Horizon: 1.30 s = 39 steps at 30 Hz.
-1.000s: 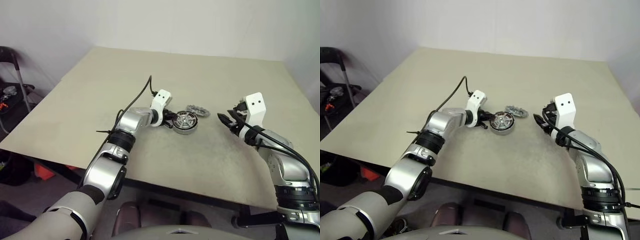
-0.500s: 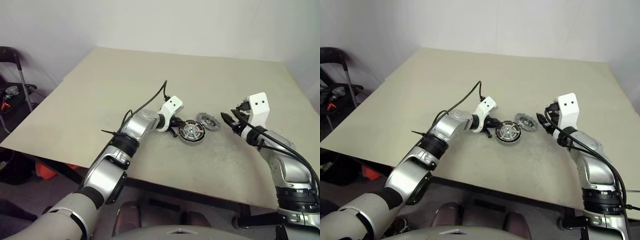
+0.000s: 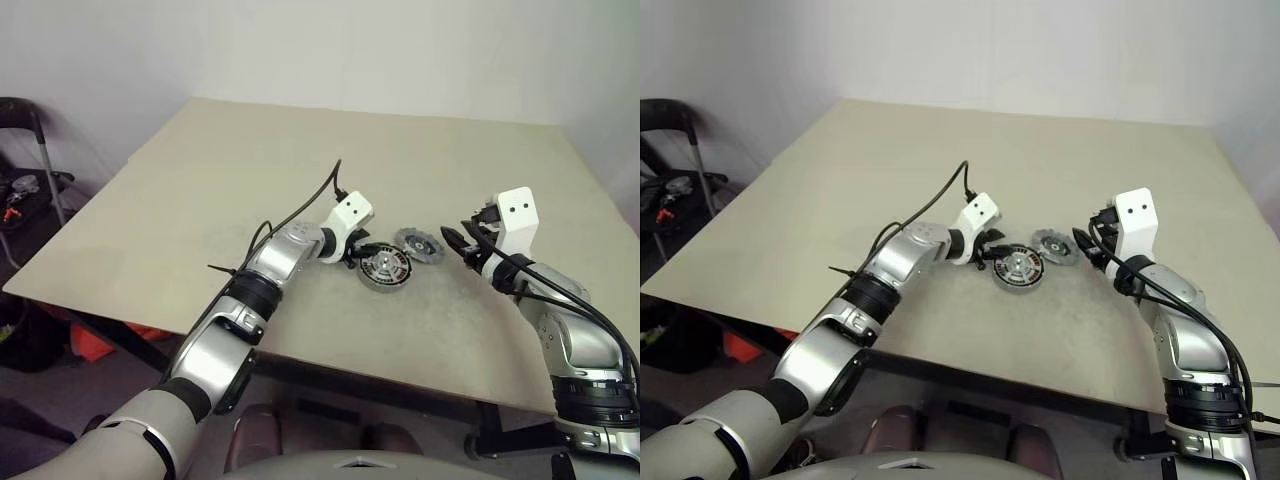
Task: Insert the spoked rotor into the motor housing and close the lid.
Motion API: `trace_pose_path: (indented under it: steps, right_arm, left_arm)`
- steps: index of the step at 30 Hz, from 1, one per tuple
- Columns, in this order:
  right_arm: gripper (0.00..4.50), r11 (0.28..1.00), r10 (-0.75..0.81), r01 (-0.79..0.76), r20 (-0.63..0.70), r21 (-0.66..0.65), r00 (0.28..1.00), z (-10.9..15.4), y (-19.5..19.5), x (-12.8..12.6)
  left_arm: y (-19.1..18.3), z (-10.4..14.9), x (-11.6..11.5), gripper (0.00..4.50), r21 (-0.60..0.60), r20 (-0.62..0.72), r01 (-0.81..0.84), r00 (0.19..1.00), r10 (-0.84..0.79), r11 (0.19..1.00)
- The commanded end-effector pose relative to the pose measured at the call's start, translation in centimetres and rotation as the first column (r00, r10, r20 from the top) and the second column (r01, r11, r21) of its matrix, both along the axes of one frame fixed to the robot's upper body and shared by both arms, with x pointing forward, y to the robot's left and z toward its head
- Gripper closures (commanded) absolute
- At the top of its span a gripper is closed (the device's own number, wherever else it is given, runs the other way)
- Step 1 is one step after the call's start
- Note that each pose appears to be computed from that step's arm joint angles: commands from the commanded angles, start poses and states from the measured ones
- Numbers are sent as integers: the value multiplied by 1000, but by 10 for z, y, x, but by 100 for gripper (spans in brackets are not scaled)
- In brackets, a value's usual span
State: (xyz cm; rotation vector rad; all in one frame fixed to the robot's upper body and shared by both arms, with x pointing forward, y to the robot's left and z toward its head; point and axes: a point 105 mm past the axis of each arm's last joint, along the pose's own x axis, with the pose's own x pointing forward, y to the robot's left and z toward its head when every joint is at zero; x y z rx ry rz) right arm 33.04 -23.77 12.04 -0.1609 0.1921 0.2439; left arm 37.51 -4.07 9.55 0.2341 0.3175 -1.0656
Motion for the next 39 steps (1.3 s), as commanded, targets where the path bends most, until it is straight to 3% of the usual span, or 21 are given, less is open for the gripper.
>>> trace_pose_path:
  steps: [1,4,7,10,13,17,19,21,30,39]
  right_arm:
    - [240,1000,26,-25,94,-11,995,25,3,1]
    - [240,997,79,-75,119,-34,990,33,7,-1]
    - [240,963,232,-215,99,-161,968,42,15,-12]
    - [240,787,480,-464,-68,-407,874,36,26,-34]
    - [240,614,564,-582,-220,-533,796,30,21,-42]
    - [240,445,627,-673,-332,-590,705,35,18,-41]
    - [240,298,665,-738,-423,-606,616,31,25,-36]
    - [240,205,678,-765,-475,-611,561,25,31,-27]
    - [240,63,704,-811,-550,-582,449,-7,48,-17]
    - [240,49,723,-796,-529,-603,445,-7,57,-10]
  left_arm:
    - [7,21,11,250,-45,74,-34,997,37,998]
    - [18,25,15,250,-63,92,-58,994,64,996]
    - [35,35,19,250,-100,116,-86,989,97,991]
    - [51,40,17,250,-115,137,-84,986,100,990]
    - [60,42,11,250,-132,166,-73,981,95,989]
    - [69,47,3,250,-176,181,-54,980,86,983]
    - [73,50,-7,250,-226,141,-29,988,62,974]
    - [75,53,-13,250,-261,114,-24,992,55,965]
    - [83,53,-13,250,-269,106,-97,986,130,958]
    - [88,49,-11,250,-255,100,-127,982,157,959]
